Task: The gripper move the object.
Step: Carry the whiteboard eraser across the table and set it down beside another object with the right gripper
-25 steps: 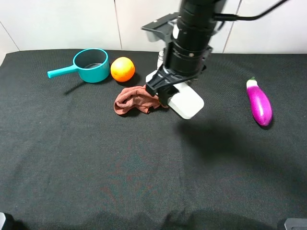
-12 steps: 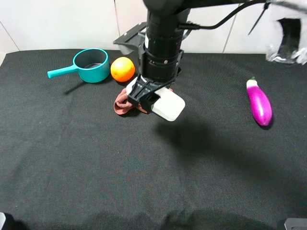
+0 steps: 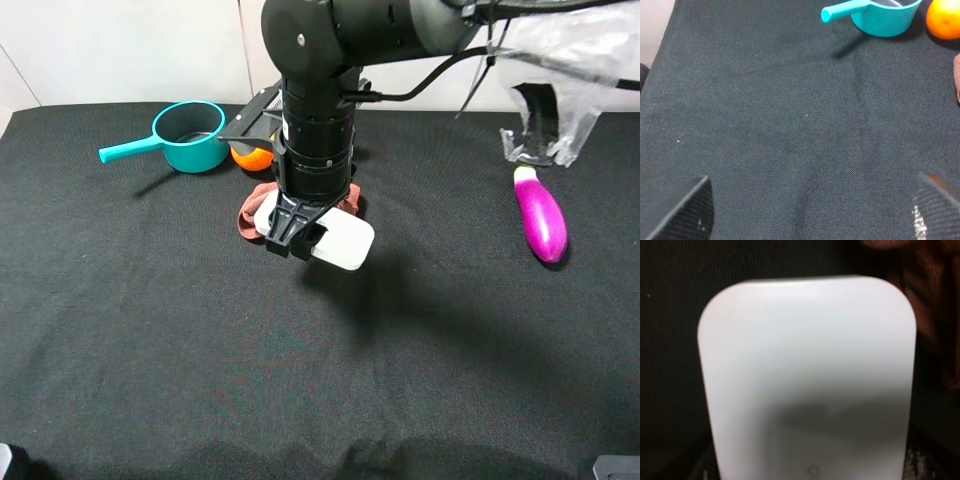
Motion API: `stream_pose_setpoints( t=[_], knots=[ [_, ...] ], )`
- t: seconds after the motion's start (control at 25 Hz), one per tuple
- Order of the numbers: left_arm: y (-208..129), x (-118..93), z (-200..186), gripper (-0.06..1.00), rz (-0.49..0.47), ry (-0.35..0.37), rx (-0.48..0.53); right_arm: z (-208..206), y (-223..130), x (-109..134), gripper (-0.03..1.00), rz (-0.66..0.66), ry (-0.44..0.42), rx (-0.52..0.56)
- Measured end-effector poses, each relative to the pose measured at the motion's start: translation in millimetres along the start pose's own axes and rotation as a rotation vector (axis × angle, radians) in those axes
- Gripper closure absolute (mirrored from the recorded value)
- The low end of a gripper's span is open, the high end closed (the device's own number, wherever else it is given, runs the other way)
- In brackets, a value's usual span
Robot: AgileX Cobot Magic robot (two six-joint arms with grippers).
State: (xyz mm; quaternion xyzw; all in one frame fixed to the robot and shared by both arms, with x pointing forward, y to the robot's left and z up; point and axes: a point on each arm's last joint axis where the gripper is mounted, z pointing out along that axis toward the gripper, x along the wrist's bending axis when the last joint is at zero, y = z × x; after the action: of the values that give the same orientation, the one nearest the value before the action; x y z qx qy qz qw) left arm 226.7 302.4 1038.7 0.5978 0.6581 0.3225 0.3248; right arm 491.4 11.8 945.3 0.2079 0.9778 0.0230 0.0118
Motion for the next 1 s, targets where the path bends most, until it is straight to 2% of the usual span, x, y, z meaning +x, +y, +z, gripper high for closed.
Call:
stream_pose_setpoints(
  t=[0.52, 1.0],
  knots=[
    [0, 0, 0, 0.11, 0.0, 0.0, 0.0, 33, 4, -3, 0.5, -0.149, -0.001, 0.049],
    [0, 0, 0, 0.11, 0.0, 0.0, 0.0, 45, 6, -4, 0.5, -0.238, -0.03, 0.065]
  ],
)
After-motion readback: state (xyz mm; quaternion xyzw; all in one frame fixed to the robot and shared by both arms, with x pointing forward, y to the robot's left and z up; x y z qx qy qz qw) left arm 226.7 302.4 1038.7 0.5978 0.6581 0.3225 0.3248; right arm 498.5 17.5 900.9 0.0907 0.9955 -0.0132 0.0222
